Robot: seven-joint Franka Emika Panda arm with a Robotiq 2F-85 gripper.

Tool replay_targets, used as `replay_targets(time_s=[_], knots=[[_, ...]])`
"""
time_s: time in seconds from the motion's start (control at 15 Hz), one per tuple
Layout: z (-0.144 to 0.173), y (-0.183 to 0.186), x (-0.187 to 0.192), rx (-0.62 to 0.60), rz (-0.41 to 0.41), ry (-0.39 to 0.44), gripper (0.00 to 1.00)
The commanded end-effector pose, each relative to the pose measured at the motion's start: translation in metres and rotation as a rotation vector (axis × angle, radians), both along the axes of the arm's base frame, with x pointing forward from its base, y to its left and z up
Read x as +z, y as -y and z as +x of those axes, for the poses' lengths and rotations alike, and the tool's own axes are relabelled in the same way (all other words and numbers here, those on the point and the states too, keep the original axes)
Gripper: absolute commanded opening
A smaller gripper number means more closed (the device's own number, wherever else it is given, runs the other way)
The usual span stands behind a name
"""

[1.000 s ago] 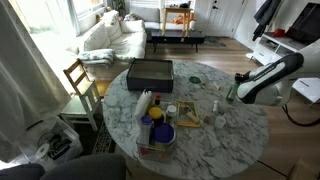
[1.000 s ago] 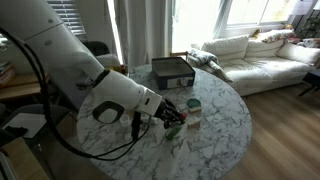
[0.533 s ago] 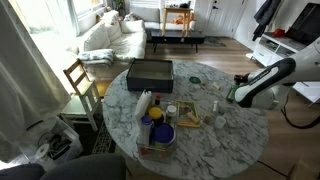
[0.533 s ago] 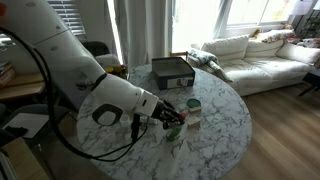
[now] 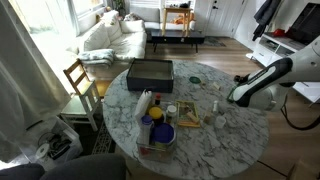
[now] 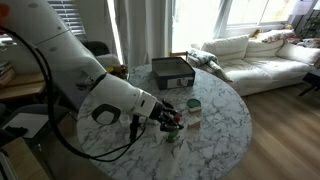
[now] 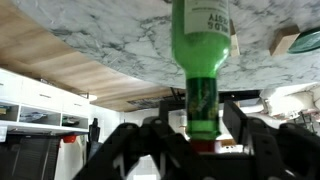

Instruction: Pick up the horizontally laying green hot sauce bottle and position it vertically on the table

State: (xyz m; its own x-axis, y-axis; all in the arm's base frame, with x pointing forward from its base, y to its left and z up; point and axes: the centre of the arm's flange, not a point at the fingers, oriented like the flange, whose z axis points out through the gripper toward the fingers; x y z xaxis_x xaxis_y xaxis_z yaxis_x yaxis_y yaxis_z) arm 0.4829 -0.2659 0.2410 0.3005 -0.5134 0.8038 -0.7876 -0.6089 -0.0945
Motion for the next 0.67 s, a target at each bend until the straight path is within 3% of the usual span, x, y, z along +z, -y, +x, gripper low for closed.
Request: replay_targets(time_s=[0.0, 0.13, 0.6], knots=[[0.001, -0.003, -0.002, -0.003, 0.028, -0.034, 0.91], [0.001, -0.003, -0.004, -0.001, 0.035, -0.035, 1.0], [0.004, -0.007, -0.017, 0.033, 0.172, -0.108, 1.0]])
